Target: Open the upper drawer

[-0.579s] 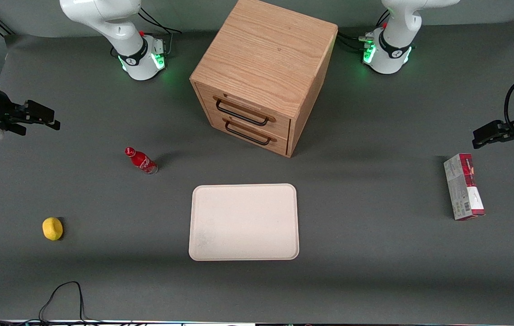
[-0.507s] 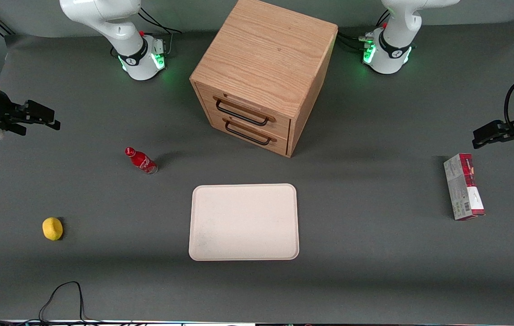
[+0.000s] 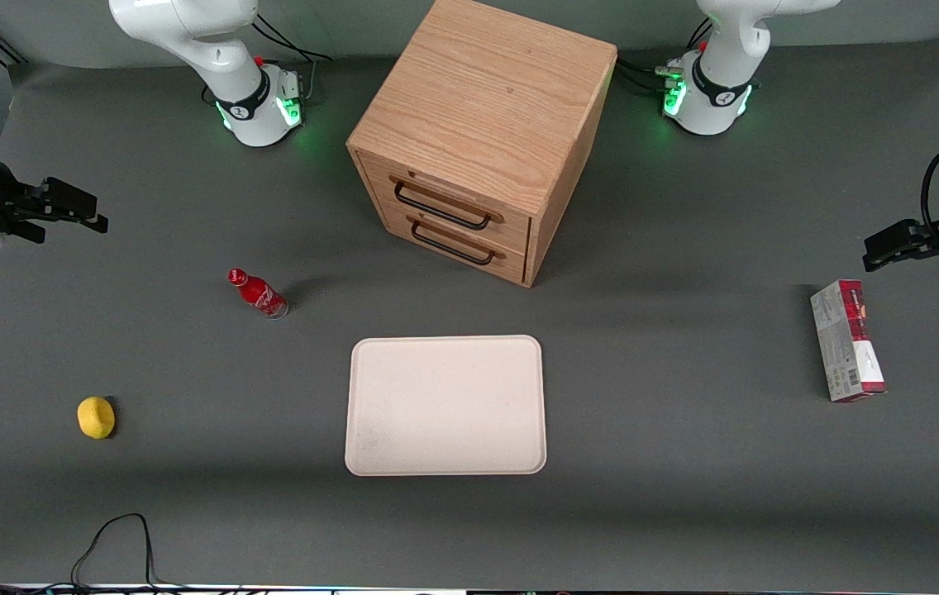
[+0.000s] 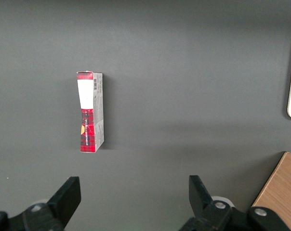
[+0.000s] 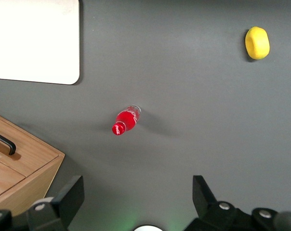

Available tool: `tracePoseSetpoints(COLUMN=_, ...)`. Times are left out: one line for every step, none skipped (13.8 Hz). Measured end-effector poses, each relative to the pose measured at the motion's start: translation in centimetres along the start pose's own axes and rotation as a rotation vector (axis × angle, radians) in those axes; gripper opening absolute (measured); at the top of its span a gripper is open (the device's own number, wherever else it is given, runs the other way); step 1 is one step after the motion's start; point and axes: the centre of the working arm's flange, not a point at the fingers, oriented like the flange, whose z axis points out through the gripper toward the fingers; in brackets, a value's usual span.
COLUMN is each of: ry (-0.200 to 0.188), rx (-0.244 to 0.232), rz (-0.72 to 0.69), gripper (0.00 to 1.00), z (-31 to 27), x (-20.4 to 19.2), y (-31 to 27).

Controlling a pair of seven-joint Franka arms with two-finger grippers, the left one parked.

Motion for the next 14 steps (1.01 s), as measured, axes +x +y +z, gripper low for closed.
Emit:
tracePoseSetpoints(ry=-0.006, rx=0.0, rz=-0.002, gripper=1.0, z=0.0, x=-0.1, y=-0.1)
tracePoseSetpoints(ry=-0.01, rx=0.0, rz=-0.006, gripper=1.0, z=0.1, x=0.0, y=-0.3)
tracePoseSetpoints(ry=-0.014, rx=-0.001, rz=-0.014, gripper=1.0, z=0.3, x=0.2, y=-0.8)
tracePoseSetpoints(ry=-0.017, rx=-0.003, rz=-0.029, gripper=1.0, z=0.5, x=0.6, y=-1.6)
tracePoseSetpoints(ry=-0.021, rx=-0.008, rz=-0.051, gripper=1.0, z=0.8, x=1.2, y=-2.8)
tracePoseSetpoints(ry=-0.026, rx=-0.012, rz=-0.073, gripper=1.0, z=1.2, x=1.9, y=-4.0)
tracePoseSetpoints(ry=-0.032, rx=-0.011, rz=-0.091, gripper=1.0, z=1.6, x=2.6, y=-5.2)
tracePoseSetpoints(ry=-0.037, rx=-0.001, rz=-0.106, gripper=1.0, z=2.0, x=3.3, y=-6.2)
tracePoseSetpoints(ry=-0.04, rx=0.011, rz=-0.122, gripper=1.0, z=2.4, x=3.9, y=-7.4)
tracePoseSetpoints(ry=-0.039, rx=0.014, rz=-0.142, gripper=1.0, z=2.5, x=4.4, y=-8.6)
tracePoseSetpoints(ry=-0.036, rx=0.012, rz=-0.162, gripper=1.0, z=2.5, x=4.9, y=-9.9)
tracePoseSetpoints(ry=-0.034, rx=0.009, rz=-0.182, gripper=1.0, z=2.6, x=5.2, y=-11.1)
tracePoseSetpoints(ry=-0.034, rx=0.007, rz=-0.2, gripper=1.0, z=2.7, x=5.4, y=-12.2)
tracePoseSetpoints(ry=-0.036, rx=0.005, rz=-0.216, gripper=1.0, z=2.9, x=5.5, y=-13.2)
